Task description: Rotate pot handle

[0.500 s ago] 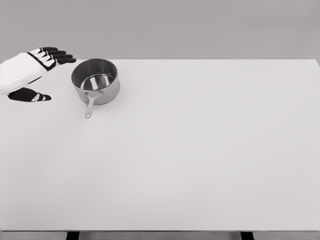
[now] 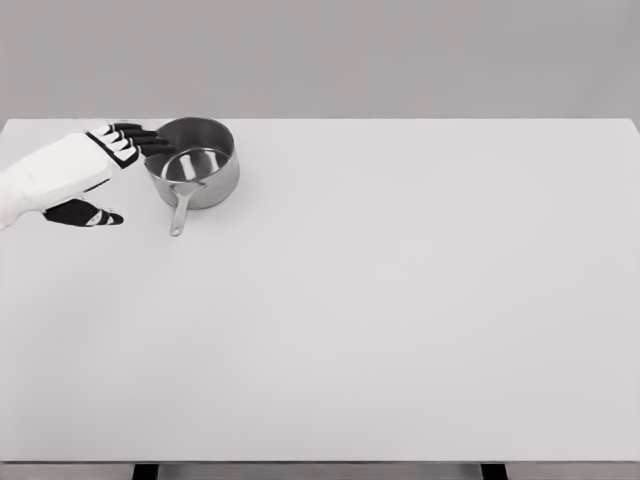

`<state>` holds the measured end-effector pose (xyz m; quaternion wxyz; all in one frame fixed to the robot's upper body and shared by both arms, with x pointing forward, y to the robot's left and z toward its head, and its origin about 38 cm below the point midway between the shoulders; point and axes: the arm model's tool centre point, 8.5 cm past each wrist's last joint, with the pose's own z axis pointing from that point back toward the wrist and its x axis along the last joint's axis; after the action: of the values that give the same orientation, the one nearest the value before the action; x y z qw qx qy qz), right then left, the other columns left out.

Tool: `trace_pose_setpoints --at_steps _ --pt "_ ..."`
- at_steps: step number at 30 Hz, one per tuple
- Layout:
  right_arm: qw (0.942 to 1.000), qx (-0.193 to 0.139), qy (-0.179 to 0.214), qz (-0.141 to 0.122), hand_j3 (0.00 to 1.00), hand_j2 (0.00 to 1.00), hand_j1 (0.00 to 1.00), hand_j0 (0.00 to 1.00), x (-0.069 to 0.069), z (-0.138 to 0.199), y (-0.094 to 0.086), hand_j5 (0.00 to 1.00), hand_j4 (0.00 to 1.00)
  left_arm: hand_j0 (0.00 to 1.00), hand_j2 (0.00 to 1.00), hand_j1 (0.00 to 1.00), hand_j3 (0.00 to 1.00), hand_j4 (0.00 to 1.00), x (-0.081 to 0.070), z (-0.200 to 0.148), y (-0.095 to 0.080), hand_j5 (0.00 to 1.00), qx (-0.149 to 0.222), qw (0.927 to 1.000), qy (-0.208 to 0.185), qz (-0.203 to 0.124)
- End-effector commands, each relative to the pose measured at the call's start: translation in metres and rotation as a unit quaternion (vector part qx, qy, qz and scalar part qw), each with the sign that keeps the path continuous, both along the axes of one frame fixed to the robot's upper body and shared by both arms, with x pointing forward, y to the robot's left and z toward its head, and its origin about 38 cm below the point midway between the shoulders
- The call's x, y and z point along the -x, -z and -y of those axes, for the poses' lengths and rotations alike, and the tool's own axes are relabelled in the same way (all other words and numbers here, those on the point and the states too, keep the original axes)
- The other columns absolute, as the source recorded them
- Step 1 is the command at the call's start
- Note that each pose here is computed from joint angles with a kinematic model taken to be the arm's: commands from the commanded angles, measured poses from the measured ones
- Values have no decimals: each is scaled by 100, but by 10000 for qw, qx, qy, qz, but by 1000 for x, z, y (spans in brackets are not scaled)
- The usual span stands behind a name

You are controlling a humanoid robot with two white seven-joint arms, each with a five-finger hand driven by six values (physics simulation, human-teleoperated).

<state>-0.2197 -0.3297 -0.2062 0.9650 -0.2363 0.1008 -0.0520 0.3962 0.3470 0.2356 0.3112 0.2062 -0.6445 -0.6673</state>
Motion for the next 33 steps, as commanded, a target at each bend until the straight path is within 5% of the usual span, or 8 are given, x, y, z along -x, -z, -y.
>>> trace_pose_setpoints --at_steps 1,2,4,5,9,13,22,33 --pt "9989 382 22 -263 100 100 100 100 8 48 -15 100 100 100 100 100 100 100 1 12 12 100 53 9998 118 -132" --pt "9994 -286 175 55 100 100 100 100 -26 -39 15 100 100 100 100 100 100 100 0 17 15 100 113 9997 155 -143" --pt "9986 -273 152 429 100 100 100 100 -69 -37 27 100 100 100 100 100 100 100 1 15 14 100 86 9997 152 -143" --pt "9981 -270 147 529 100 100 100 100 -80 -37 30 100 100 100 100 100 100 100 1 13 11 100 78 9998 129 -111" --pt "9981 -283 134 529 100 100 100 100 -81 -37 30 100 100 100 100 100 100 100 -2 12 -3 100 103 9999 116 75" --pt "9945 -313 88 997 100 100 100 100 -134 -36 40 100 100 100 100 100 100 100 -2 8 -14 100 165 9996 74 224" --pt "9944 -316 80 1004 100 100 100 100 -136 -36 40 100 100 100 100 100 100 100 3 14 -7 100 210 9995 145 162" --pt "9944 -312 95 1006 100 100 100 100 -136 -36 40 100 100 100 100 100 100 100 1 7 -20 100 325 9988 24 354"
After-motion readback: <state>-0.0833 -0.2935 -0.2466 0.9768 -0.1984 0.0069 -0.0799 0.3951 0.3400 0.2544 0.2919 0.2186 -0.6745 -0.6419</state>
